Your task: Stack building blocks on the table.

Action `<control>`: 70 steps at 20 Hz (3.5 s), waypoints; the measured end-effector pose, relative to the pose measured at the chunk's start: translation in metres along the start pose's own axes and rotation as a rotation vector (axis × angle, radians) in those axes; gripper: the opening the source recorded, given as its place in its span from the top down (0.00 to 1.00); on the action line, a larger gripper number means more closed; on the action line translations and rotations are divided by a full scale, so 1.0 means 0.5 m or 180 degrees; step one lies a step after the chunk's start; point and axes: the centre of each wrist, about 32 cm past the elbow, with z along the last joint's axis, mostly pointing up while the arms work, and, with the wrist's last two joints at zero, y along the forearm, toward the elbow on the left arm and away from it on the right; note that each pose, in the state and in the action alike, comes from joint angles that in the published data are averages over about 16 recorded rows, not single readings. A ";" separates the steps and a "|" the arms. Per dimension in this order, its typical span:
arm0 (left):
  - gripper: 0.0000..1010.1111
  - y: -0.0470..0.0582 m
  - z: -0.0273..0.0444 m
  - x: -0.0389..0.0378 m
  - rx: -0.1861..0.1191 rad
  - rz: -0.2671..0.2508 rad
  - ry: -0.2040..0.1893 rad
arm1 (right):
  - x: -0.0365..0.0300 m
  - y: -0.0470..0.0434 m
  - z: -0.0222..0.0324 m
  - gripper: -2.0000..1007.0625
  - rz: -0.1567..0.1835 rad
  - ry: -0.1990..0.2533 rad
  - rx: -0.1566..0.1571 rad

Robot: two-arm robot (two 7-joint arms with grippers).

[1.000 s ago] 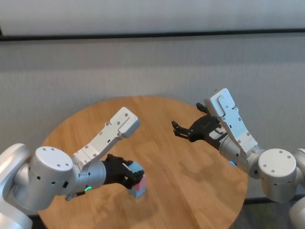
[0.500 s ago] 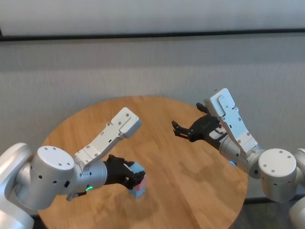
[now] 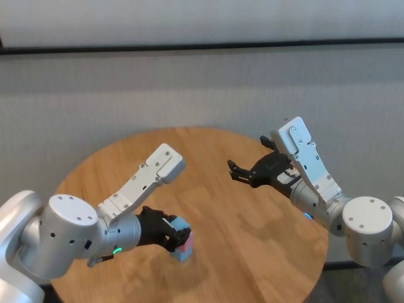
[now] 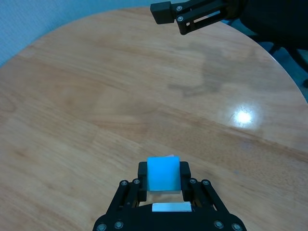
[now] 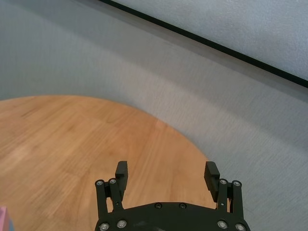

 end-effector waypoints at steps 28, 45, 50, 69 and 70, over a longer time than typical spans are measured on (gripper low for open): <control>0.54 -0.008 -0.005 -0.001 -0.0005 -0.0014 -0.0083 | 0.000 0.000 0.000 0.01 0.0000 0.0000 0.0000; 0.09 0.000 -0.001 0.000 -0.0128 -0.0142 -0.0040 | 0.000 0.000 0.000 0.01 0.0000 0.0000 0.0000; 0.02 0.010 -0.001 0.001 -0.0325 -0.0141 0.0057 | 0.000 0.000 0.000 0.01 0.0000 0.0000 0.0000; 0.01 0.077 -0.040 -0.015 -0.1103 0.0839 0.0649 | 0.000 0.000 0.000 0.01 0.0000 0.0000 0.0000; 0.01 0.081 -0.044 -0.017 -0.1113 0.0917 0.0671 | 0.000 0.000 0.000 0.01 0.0000 0.0000 0.0000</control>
